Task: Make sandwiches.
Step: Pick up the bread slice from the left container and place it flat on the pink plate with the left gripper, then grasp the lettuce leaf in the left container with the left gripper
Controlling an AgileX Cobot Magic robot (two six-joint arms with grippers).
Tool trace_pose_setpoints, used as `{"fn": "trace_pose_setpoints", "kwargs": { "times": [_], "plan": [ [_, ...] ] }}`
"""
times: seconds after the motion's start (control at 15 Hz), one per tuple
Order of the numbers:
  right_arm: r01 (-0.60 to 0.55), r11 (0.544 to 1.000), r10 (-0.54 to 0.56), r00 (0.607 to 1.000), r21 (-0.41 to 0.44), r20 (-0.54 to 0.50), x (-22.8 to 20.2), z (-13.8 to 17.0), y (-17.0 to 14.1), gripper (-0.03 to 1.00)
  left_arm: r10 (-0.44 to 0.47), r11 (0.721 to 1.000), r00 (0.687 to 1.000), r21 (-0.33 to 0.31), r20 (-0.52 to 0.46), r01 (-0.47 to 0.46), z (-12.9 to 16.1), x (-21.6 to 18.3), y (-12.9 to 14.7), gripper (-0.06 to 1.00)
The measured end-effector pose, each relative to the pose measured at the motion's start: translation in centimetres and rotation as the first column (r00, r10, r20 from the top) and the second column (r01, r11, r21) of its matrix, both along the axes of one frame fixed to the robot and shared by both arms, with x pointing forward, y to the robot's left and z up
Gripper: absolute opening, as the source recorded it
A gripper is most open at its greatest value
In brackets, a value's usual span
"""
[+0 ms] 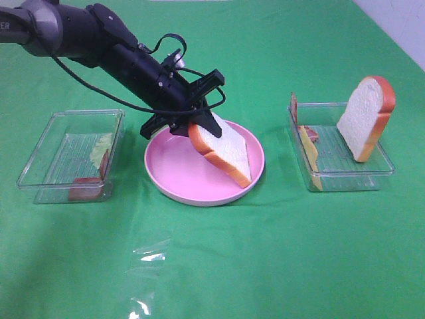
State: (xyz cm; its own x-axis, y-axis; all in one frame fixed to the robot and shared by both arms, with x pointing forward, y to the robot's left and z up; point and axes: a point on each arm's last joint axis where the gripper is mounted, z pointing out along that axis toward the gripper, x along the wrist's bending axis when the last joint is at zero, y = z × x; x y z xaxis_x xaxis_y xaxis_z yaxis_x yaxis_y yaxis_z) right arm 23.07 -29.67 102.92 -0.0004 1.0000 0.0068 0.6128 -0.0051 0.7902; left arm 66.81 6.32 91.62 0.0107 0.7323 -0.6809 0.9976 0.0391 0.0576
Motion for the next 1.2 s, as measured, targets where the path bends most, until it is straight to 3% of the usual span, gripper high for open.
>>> {"fn": "trace_pose_setpoints", "kwargs": {
  "times": [0.2, 0.33, 0.47, 0.53, 0.6, 0.87, 0.93, 1.2],
  "plan": [
    [0.0, 1.0, 0.0, 1.0, 0.0, 0.0, 0.0, 0.0, 0.0, 0.84, 0.0, 1.0, 1.0, 0.001, -0.002, 0.0, -0.1, 0.0, 0.0, 0.26],
    [0.0, 1.0, 0.0, 1.0, 0.0, 0.0, 0.0, 0.0, 0.0, 0.84, -0.008, 1.0, 1.0, 0.017, 0.005, 0.008, -0.2, 0.0, 0.1, 0.48],
    [0.0, 1.0, 0.0, 1.0, 0.0, 0.0, 0.0, 0.0, 0.0, 0.84, -0.046, 0.997, 0.999, 0.06, 0.006, 0.046, -0.4, -0.2, 0.4, 0.74],
    [0.0, 1.0, 0.0, 1.0, 0.0, 0.0, 0.0, 0.0, 0.0, 0.84, -0.067, 0.993, 0.998, 0.095, 0.016, 0.065, -0.3, -0.3, 0.6, 0.82],
    [0.0, 1.0, 0.0, 1.0, 0.0, 0.0, 0.0, 0.0, 0.0, 0.84, -0.069, 0.992, 0.997, 0.106, 0.019, 0.066, -0.2, -0.3, 0.7, 0.84],
    [0.0, 1.0, 0.0, 1.0, 0.0, 0.0, 0.0, 0.0, 0.0, 0.84, -0.108, 0.963, 0.991, 0.256, 0.081, 0.084, 4.2, -1.0, 2.3, 0.88],
    [0.0, 1.0, 0.0, 1.0, 0.0, 0.0, 0.0, 0.0, 0.0, 0.84, -0.146, 0.922, 0.986, 0.373, 0.082, 0.105, 6.8, -2.2, 3.4, 0.88],
    [0.0, 1.0, 0.0, 1.0, 0.0, 0.0, 0.0, 0.0, 0.0, 0.84, -0.159, 0.873, 0.983, 0.477, 0.088, 0.098, 11.0, -4.0, 4.7, 0.88]
  ]
}}
